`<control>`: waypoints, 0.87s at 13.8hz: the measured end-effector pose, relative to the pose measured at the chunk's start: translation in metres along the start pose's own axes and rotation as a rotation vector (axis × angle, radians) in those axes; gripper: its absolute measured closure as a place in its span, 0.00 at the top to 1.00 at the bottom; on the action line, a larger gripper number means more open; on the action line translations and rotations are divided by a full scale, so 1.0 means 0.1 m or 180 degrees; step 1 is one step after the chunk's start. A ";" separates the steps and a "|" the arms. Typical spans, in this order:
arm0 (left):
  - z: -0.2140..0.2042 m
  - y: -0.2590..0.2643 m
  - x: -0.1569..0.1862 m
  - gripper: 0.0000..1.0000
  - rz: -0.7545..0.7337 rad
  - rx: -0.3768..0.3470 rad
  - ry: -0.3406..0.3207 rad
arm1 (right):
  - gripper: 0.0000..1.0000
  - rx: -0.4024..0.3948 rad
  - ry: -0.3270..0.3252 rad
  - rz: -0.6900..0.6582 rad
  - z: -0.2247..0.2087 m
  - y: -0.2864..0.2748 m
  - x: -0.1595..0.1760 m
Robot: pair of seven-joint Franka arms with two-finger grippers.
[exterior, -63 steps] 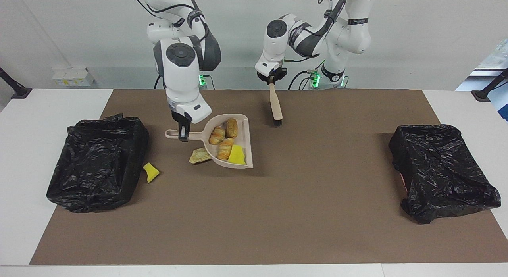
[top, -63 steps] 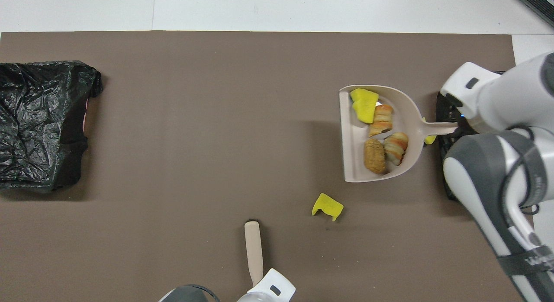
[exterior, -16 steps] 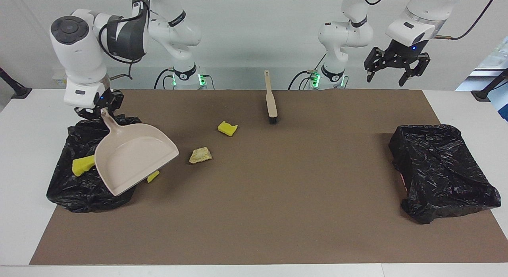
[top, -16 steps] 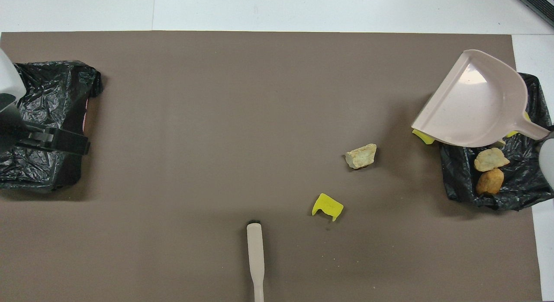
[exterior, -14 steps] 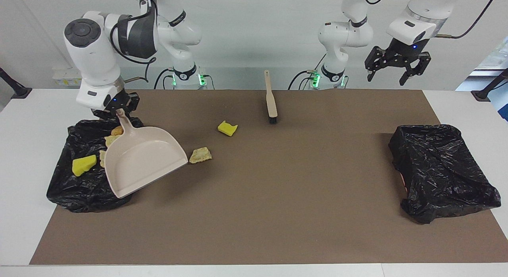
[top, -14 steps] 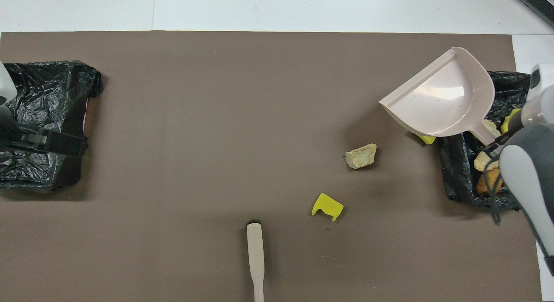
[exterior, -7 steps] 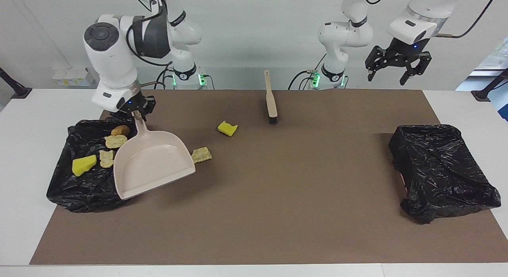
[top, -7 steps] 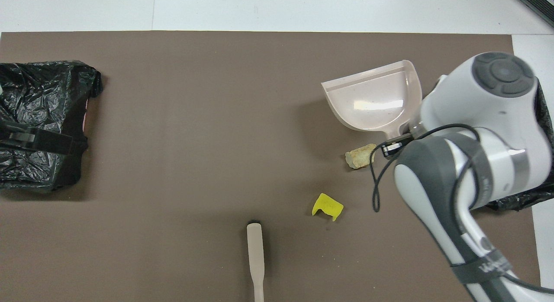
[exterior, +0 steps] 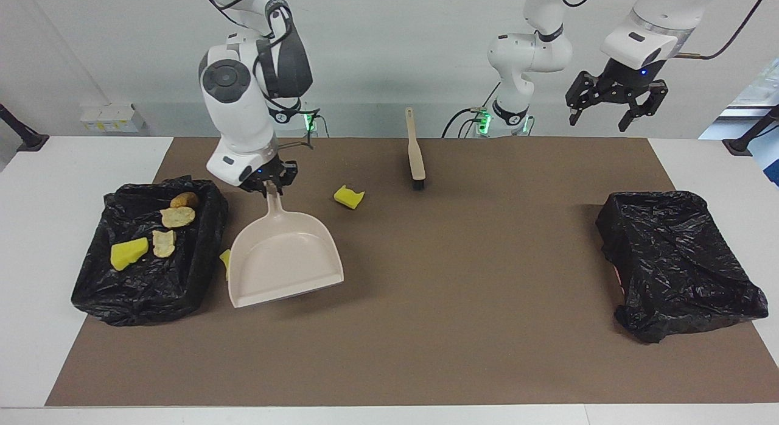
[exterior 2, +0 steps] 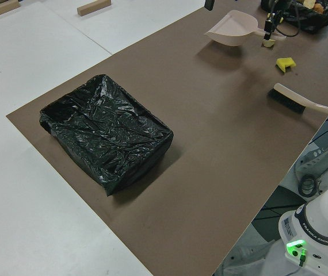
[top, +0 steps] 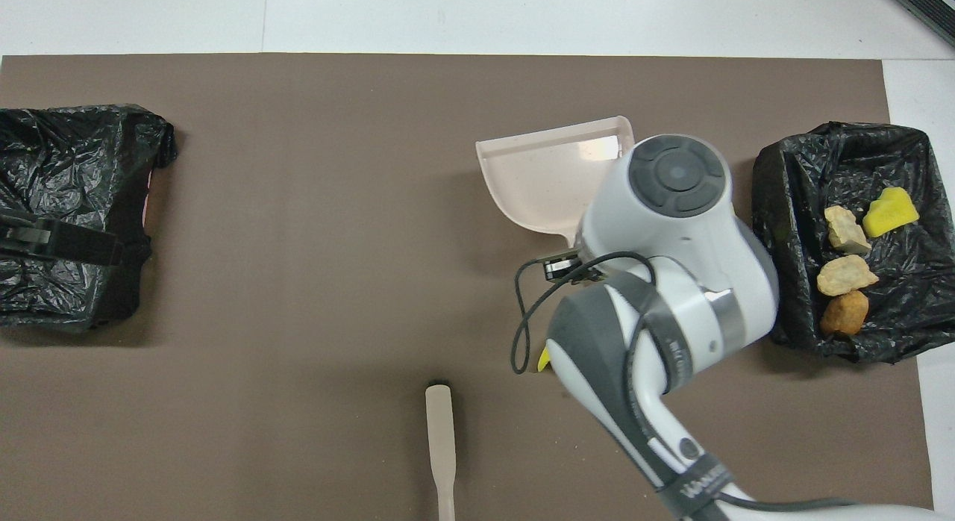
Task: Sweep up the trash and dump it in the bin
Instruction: 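Set the empty dustpan back down mid-table with the right gripper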
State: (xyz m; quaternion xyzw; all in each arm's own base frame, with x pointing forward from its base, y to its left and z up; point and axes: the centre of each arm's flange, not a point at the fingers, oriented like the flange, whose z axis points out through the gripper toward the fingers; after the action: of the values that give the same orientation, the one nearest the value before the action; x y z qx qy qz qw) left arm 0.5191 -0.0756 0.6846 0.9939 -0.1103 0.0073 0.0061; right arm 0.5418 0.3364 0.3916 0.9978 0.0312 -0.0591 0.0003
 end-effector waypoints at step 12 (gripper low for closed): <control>0.00 0.01 0.00 1.00 0.0001 0.0000 -0.0002 | 1.00 0.0148 0.0153 0.0239 0.21 -0.64 0.05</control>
State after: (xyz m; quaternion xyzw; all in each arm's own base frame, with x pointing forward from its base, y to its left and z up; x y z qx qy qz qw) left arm 0.5185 -0.0760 0.6849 0.9938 -0.1104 0.0069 0.0061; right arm 0.5404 0.4003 0.3709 0.9991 -0.0077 -0.0357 -0.0215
